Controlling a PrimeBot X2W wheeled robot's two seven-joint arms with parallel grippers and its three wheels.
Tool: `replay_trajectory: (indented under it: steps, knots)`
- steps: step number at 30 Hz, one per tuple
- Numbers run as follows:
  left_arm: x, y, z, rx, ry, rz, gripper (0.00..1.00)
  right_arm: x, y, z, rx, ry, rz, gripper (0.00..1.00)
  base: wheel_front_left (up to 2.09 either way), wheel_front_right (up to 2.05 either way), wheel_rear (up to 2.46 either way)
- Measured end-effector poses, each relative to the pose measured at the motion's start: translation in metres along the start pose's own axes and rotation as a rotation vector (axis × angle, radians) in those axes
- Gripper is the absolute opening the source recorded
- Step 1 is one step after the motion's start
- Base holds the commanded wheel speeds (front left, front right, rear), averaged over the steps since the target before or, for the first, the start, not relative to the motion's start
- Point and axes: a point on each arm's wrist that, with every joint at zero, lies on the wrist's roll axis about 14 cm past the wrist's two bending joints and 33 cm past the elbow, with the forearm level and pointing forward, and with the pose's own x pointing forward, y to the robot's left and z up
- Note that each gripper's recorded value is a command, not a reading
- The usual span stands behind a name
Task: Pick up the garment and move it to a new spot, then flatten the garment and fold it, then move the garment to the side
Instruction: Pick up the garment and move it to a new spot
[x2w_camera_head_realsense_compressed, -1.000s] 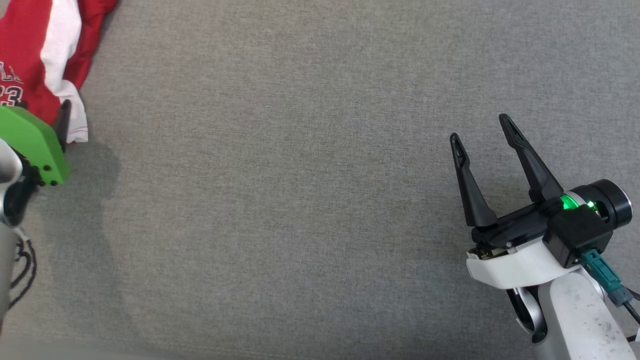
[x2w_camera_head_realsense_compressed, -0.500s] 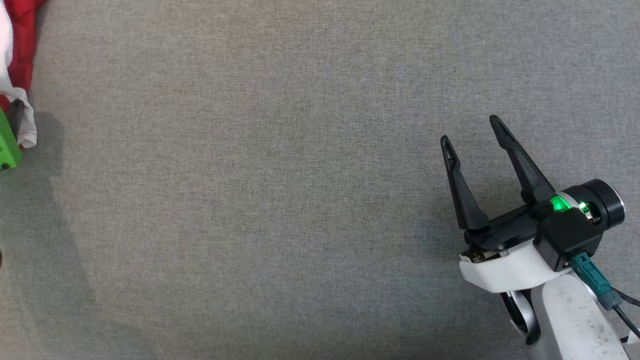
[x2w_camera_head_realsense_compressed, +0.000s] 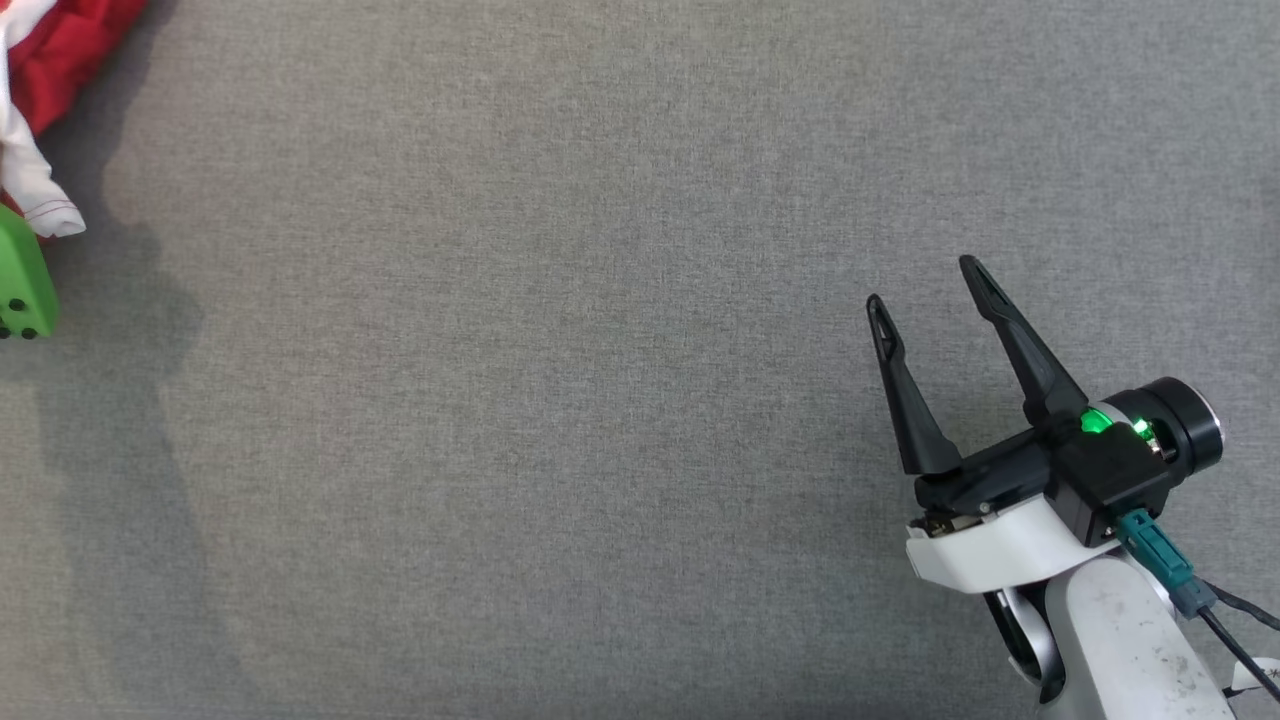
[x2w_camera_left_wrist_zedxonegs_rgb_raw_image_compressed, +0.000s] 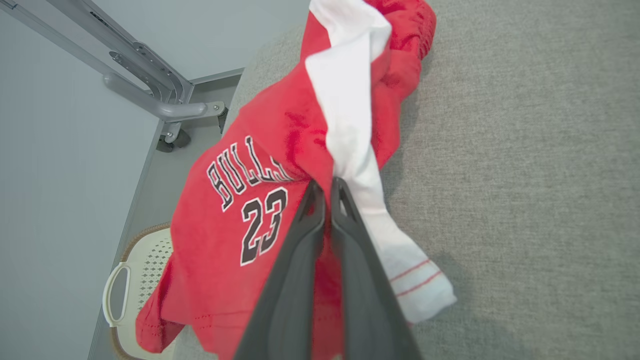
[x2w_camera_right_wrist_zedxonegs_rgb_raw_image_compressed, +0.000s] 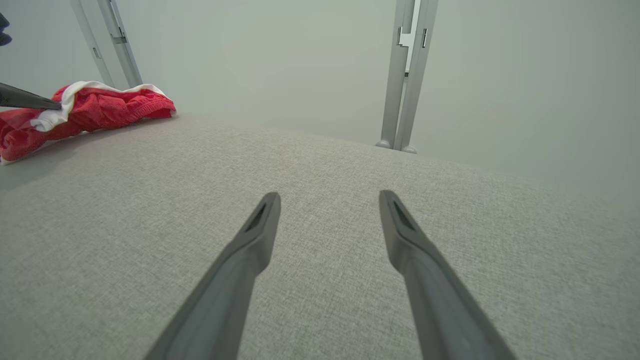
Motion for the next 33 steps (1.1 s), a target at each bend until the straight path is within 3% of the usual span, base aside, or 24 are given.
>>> replay_trajectory:
  steps: [7, 12, 23, 33]
  knots:
    - [-0.042, -0.010, 0.075, 0.045, -0.304, -0.044, 0.00, -0.010, 0.009, 0.030, -0.002, -0.053, -0.003, 1.00, 0.00, 0.00, 0.00]
    - [-0.075, -0.043, 0.112, 0.063, -0.472, -0.139, 0.00, -0.020, 0.014, 0.048, -0.002, -0.084, -0.011, 1.00, 0.00, 0.00, 0.00]
    - [-0.155, -0.144, 0.163, 0.086, -0.700, -0.397, 0.00, -0.043, 0.016, 0.092, -0.027, -0.179, -0.046, 1.00, 0.00, 0.00, 0.00]
    - [-0.176, -0.275, 0.154, 0.002, -0.686, -0.624, 0.00, -0.073, -0.013, 0.103, -0.025, -0.200, -0.165, 1.00, 0.00, 0.00, 0.00]
